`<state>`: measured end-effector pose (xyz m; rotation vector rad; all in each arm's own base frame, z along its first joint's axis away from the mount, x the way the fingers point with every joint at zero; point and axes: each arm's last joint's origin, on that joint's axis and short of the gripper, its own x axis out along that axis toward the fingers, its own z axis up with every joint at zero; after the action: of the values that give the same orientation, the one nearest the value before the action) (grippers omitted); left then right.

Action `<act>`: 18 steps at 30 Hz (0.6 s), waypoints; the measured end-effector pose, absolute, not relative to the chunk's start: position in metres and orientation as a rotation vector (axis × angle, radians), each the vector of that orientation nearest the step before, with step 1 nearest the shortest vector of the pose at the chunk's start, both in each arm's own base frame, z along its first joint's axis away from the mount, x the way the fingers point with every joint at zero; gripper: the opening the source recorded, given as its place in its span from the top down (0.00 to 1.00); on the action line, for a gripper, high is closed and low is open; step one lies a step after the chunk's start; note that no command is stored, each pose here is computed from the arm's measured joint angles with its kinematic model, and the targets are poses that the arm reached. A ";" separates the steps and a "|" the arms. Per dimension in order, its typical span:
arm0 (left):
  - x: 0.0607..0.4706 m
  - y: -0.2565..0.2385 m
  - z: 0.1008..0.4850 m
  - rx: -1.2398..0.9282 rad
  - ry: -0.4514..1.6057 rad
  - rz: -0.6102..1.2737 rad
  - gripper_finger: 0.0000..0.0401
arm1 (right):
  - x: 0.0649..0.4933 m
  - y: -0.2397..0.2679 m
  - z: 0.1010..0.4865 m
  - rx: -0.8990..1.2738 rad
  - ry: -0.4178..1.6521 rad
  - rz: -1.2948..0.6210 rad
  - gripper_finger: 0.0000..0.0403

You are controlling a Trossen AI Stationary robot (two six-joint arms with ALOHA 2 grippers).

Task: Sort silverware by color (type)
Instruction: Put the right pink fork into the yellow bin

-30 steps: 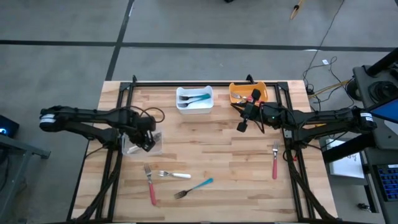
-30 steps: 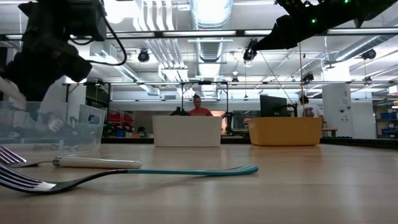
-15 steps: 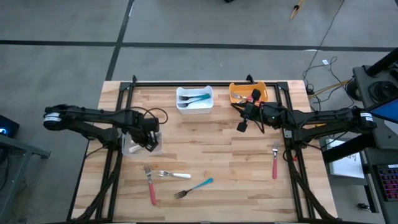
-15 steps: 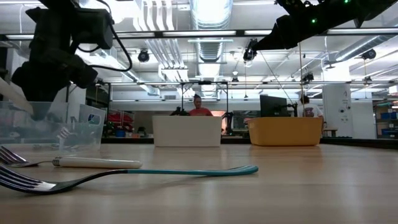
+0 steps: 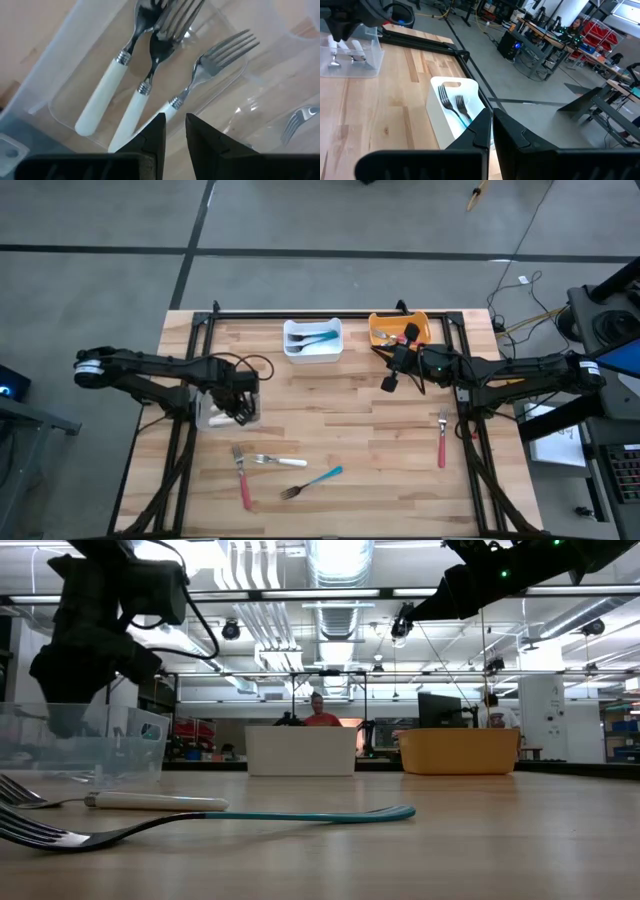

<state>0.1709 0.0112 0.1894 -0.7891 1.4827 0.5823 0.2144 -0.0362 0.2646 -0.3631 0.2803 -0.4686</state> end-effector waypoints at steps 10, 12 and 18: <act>0.198 0.014 0.228 -0.711 1.274 0.549 0.86 | 0.214 -0.036 0.265 -0.362 0.281 -0.469 0.98; 0.209 0.015 0.243 -0.624 1.172 0.530 0.86 | 0.214 -0.036 0.265 -0.353 0.278 -0.470 0.98; 0.242 0.006 0.286 -0.261 0.896 0.333 0.86 | 0.214 -0.036 0.265 -0.302 0.265 -0.477 0.98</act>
<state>0.2419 0.0060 0.2856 -0.2608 0.8960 0.3331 0.2144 -0.0362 0.2646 -0.3018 0.2652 -0.4767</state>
